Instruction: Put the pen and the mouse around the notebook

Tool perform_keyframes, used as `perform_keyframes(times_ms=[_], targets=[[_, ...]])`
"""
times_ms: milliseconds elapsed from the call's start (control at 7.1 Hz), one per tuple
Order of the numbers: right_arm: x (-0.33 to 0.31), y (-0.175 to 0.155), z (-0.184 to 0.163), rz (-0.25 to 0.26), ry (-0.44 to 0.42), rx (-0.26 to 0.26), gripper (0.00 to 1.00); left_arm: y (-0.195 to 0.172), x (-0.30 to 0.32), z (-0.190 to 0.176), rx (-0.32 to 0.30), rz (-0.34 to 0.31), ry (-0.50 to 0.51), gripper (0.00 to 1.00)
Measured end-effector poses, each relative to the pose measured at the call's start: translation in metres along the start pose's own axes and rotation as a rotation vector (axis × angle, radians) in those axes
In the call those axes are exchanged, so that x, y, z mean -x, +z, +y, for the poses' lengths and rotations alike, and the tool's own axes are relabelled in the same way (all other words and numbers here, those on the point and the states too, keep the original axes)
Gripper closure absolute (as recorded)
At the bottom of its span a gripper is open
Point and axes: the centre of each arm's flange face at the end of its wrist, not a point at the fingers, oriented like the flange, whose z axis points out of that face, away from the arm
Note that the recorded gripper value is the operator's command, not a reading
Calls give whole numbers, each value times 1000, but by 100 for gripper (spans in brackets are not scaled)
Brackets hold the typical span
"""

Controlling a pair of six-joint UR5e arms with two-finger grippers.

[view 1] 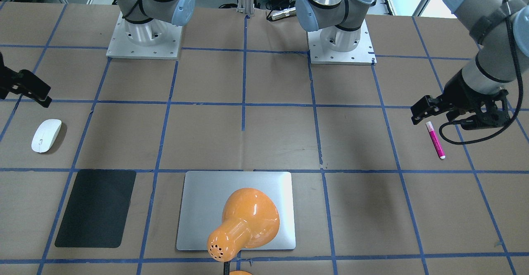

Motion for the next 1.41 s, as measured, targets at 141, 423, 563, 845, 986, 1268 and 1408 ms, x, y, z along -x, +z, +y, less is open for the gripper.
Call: perform_keyframes(times_ms=[141, 423, 563, 845, 986, 1268, 1408], targets=[[-43, 42, -10, -7, -13, -2, 0, 51, 53, 14, -25, -7, 6, 0], [-105, 141, -6, -9, -46, -38, 0, 132, 109, 47, -62, -32, 34, 0], [-122, 185, -1, -18, -71, -59, 0, 156, 121, 56, -73, -43, 40, 0], [-138, 250, -3, -60, -92, -69, 0, 180, 133, 58, -90, -57, 26, 3], [-139, 265, -4, -69, -97, -59, 0, 189, 136, 54, -113, -68, -3, 18], [-142, 276, 0, -45, -98, -23, 0, 198, 138, 50, -144, -66, -45, 39], [-143, 278, 2, -35, -97, -9, 8, 200, 137, 49, -158, -48, -50, 68]])
